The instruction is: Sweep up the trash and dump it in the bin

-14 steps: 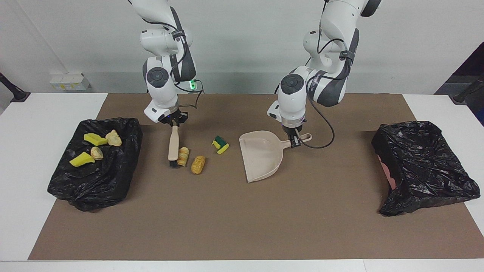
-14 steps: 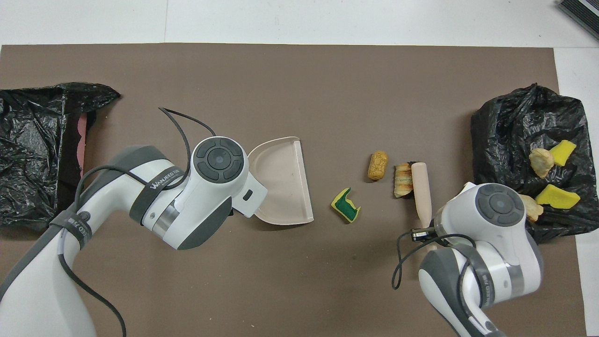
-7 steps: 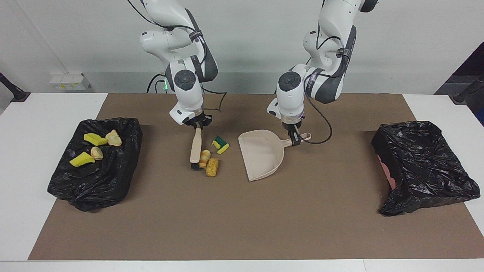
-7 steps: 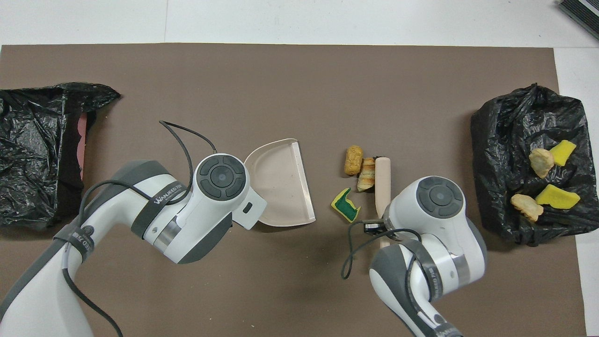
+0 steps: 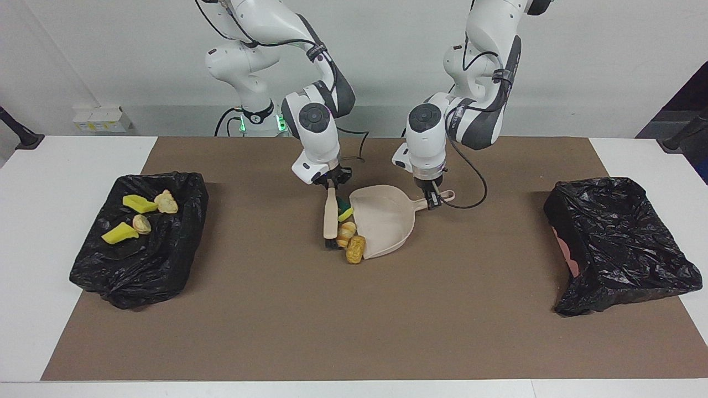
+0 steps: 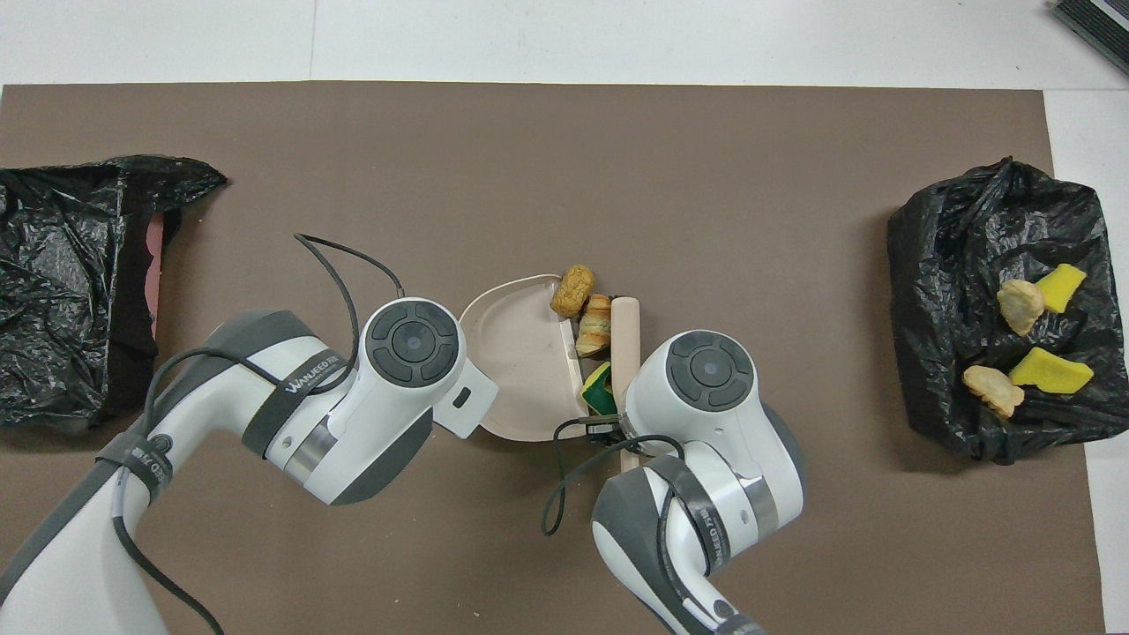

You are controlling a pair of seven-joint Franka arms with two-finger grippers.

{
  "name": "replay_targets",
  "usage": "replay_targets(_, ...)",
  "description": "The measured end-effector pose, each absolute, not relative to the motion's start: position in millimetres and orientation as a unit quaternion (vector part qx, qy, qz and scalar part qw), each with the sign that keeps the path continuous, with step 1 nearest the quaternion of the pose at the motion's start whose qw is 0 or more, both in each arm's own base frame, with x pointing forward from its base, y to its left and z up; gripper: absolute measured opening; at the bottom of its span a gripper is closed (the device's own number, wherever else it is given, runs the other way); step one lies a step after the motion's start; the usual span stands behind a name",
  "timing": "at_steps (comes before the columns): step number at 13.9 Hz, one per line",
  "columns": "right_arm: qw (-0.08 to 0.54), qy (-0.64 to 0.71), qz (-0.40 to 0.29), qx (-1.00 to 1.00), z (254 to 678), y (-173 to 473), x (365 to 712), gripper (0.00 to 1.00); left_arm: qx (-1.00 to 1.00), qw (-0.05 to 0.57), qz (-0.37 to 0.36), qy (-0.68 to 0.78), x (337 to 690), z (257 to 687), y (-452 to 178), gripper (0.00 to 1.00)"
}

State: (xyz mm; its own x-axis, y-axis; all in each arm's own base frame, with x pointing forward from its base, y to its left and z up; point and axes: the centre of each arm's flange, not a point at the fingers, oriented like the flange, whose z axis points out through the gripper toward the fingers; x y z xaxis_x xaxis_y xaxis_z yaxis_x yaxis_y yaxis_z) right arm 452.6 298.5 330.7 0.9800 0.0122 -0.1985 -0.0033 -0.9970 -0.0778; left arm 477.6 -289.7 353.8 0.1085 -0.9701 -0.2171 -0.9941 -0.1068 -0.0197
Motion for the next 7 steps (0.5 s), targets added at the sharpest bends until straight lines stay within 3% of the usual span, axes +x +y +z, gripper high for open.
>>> replay_targets(7, 0.107, -0.105, 0.117, -0.982, 337.6, 330.0, 435.9, 0.26, -0.739, 0.08, 0.075, 0.664, 477.7, 353.7, -289.3, 0.33)
